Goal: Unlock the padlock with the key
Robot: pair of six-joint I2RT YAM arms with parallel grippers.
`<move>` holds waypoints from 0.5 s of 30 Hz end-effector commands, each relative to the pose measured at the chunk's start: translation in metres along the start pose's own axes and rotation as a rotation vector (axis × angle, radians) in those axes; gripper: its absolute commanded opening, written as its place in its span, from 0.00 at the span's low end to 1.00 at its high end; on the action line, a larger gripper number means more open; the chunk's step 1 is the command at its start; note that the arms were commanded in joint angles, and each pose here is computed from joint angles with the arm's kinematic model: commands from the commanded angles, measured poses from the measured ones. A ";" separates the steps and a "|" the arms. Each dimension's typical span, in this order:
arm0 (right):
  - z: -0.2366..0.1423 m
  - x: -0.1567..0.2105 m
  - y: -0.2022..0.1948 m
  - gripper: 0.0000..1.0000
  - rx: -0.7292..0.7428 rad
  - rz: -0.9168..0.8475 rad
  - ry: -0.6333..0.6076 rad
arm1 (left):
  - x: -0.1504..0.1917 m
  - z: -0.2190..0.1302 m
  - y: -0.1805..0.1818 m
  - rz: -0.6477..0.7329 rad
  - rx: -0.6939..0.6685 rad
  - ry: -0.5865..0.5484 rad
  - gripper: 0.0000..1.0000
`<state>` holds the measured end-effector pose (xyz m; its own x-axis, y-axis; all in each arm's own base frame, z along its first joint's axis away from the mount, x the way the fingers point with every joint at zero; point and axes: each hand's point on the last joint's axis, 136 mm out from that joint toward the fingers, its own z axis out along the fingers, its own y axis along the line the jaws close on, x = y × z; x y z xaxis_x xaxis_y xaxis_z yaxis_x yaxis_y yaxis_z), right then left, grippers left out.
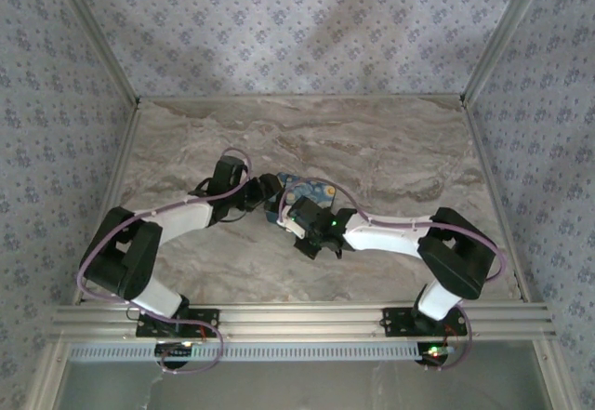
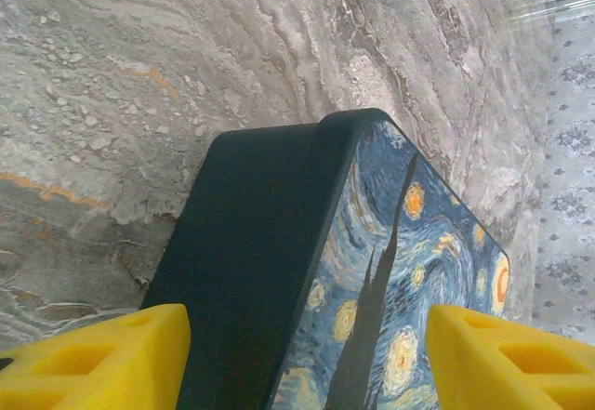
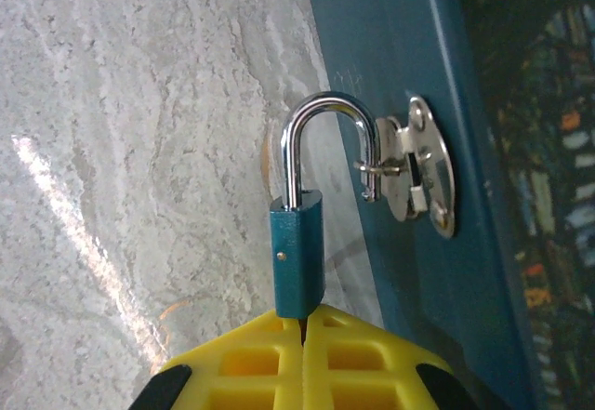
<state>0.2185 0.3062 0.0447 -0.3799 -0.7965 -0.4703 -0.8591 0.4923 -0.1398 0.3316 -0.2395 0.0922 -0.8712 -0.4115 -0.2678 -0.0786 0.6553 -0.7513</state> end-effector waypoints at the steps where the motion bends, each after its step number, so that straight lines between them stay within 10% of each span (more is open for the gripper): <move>1: 0.002 -0.019 -0.001 0.00 0.030 -0.081 -0.031 | -0.007 0.002 -0.016 -0.002 0.064 -0.006 0.67; 15: -0.006 -0.033 0.003 0.00 0.064 -0.131 -0.082 | -0.006 -0.004 -0.010 -0.019 0.056 -0.030 0.67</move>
<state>0.2267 0.3268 0.0501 -0.2685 -0.8324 -0.4849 -0.8780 0.4185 -0.2323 0.3356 -0.2441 0.0927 -0.8673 -0.4293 -0.2518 -0.0851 0.6263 -0.7749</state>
